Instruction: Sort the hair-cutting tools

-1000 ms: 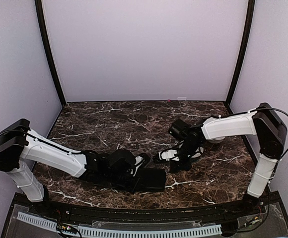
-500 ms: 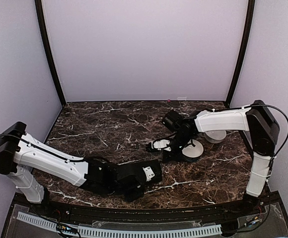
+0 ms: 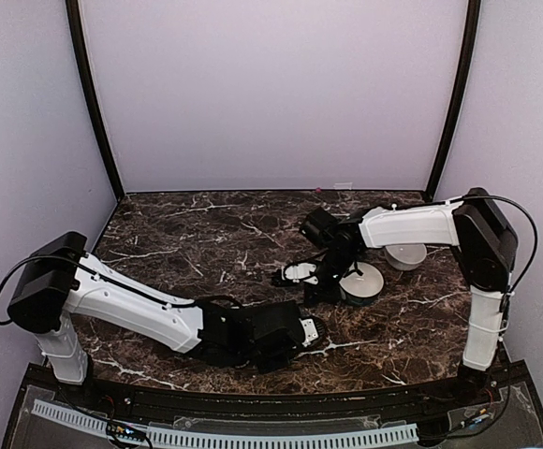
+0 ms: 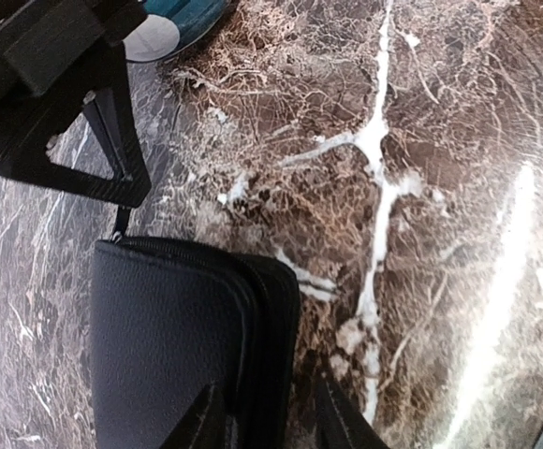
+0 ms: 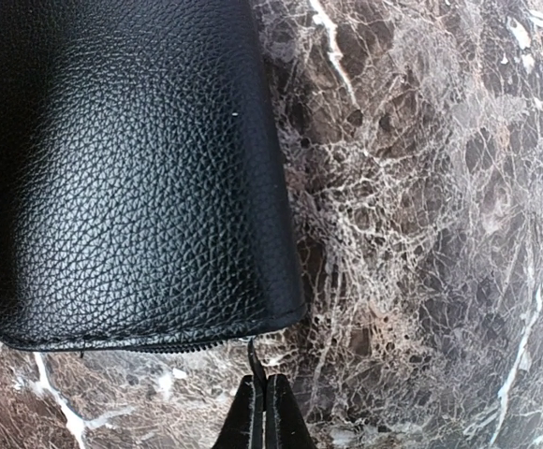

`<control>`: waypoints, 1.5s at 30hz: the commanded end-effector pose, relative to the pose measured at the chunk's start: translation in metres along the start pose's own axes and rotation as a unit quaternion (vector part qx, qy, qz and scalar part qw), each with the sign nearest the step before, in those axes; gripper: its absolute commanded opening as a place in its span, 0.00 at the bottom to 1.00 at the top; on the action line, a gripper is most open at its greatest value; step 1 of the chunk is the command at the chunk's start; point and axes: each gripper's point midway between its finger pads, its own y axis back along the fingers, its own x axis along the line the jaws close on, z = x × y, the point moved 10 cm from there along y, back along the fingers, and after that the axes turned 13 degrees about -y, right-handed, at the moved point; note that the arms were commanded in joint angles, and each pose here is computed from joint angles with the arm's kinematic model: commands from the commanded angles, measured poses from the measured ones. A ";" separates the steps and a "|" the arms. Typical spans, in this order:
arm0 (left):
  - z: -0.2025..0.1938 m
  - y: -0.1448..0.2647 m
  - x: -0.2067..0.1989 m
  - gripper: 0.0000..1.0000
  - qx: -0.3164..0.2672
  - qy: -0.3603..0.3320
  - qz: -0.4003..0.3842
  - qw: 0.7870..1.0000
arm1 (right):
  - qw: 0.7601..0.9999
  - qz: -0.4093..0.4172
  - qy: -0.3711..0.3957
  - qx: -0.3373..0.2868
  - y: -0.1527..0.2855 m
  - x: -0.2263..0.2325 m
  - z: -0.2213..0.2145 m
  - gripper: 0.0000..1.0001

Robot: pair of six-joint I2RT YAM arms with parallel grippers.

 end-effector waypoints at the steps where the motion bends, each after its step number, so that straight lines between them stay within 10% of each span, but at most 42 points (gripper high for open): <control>1: 0.006 -0.008 0.011 0.33 0.003 -0.005 0.021 1.000 | 1.000 0.004 0.007 -0.017 0.004 0.000 0.010 0.00; 20: -0.029 -0.046 0.024 0.19 0.036 0.060 -0.013 0.997 | 0.998 0.051 0.031 0.000 0.010 0.029 -0.017 0.00; 37: -0.032 -0.053 0.022 0.18 0.037 0.085 -0.012 0.996 | 0.978 0.205 0.023 -0.003 0.001 0.067 -0.015 0.00; 45: -0.027 -0.035 0.025 0.25 0.009 0.093 -0.036 0.995 | 0.987 0.155 -0.028 -0.012 0.000 0.045 -0.010 0.00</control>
